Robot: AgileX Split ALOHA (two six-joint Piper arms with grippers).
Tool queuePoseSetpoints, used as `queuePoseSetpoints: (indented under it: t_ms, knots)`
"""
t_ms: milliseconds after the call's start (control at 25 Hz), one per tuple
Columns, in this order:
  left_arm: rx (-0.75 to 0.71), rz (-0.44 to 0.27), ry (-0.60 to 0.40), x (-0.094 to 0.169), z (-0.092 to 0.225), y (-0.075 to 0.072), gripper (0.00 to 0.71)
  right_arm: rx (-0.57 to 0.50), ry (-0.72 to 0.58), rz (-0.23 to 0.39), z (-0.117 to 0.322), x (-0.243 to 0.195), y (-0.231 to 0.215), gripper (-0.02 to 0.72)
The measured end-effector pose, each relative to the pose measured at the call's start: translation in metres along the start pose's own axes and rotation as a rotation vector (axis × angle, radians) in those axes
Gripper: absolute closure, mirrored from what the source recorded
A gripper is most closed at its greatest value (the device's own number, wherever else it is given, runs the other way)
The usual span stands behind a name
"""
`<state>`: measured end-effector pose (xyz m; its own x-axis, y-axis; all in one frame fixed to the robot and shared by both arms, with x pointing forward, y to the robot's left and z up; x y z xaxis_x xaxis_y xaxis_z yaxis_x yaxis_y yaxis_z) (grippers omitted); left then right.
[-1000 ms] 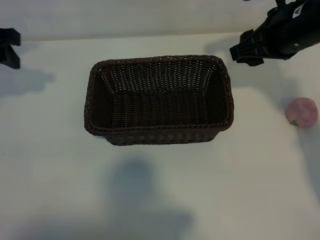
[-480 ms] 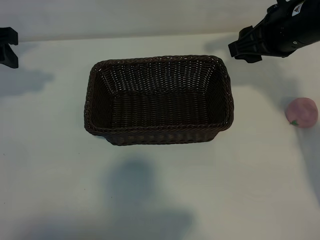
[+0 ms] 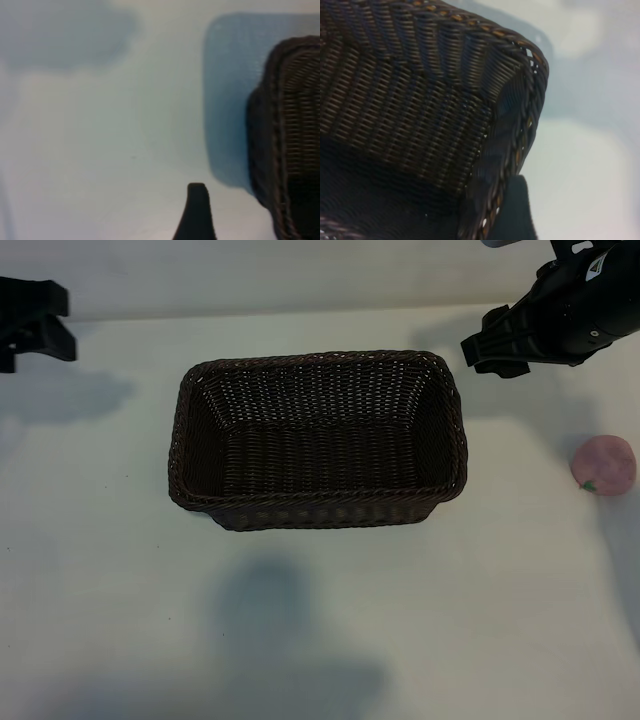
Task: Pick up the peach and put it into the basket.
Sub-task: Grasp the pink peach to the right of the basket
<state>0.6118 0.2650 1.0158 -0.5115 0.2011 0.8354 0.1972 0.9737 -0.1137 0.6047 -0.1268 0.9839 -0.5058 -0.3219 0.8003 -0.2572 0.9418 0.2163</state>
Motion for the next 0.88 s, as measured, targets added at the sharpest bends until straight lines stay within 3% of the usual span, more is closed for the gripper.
queuePoseSetpoints:
  t_ms: [240, 520, 880]
  knots:
    - [-0.037, 0.049, 0.047, -0.024, 0.003, -0.023, 0.139, 0.006, 0.017, 0.006, 0.003, 0.000, -0.001, 0.117]
    - [-0.029, 0.071, 0.043, -0.030, 0.002, -0.029, 0.139, 0.000, 0.023, 0.008, 0.004, 0.000, -0.001, 0.117]
    - [0.001, 0.187, 0.013, -0.044, -0.006, -0.053, 0.139, -0.012, 0.023, 0.009, 0.005, 0.000, -0.002, 0.117]
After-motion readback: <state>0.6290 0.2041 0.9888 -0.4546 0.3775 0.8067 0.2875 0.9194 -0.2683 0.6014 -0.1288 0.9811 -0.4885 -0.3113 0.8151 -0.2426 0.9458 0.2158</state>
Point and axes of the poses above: a point on each arm's last joint axis where the gripper is mounted, x pointing back along that axis away from the gripper, y along the wrist's bending axis when the last joint is at zero, z = x × y, the point moved 10 cm from there along -x, pointing out along that axis toward the gripper, and after that the axes turned 12 degrees about -x, right-handed, at the moved point
